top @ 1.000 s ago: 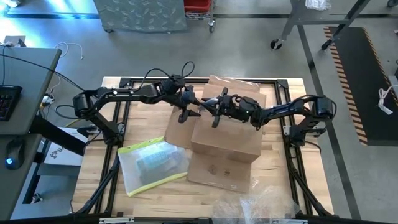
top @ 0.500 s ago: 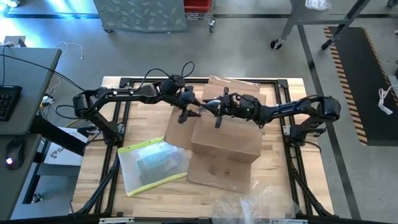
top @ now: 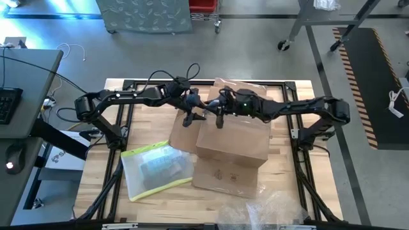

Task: Unpack boxes
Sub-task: Break down the cardboard box using the silver cutter until it is fully flat

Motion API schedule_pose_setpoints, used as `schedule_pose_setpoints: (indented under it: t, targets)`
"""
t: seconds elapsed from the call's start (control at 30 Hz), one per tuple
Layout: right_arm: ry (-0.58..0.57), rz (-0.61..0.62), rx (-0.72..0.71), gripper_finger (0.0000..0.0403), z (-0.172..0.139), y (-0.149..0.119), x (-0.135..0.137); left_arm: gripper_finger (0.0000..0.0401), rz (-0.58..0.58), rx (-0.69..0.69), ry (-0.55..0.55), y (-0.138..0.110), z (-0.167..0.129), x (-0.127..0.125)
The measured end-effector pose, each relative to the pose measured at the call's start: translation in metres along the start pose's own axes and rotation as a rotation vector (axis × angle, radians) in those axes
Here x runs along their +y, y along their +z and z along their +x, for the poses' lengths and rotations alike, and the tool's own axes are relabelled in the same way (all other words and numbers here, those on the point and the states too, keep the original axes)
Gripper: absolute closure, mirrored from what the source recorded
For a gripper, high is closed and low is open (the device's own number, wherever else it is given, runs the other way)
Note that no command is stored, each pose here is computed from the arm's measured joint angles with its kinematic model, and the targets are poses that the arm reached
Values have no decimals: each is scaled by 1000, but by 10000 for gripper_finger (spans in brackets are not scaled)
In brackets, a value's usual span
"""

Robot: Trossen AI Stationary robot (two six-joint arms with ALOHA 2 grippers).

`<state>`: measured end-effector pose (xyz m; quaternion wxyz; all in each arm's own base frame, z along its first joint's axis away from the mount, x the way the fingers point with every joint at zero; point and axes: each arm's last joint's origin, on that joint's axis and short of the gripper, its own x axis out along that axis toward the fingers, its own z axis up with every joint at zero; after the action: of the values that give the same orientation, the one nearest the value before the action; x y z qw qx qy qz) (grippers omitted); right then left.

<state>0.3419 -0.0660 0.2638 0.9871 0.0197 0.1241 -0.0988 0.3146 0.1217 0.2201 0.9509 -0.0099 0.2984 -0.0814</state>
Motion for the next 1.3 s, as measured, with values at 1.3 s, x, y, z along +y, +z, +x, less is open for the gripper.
schedule_pose_setpoints:
  t: [1.3]
  targets:
    - [-78,-51,-93,347,-31,38,21,169,138,-137,2,28,-18,-26]
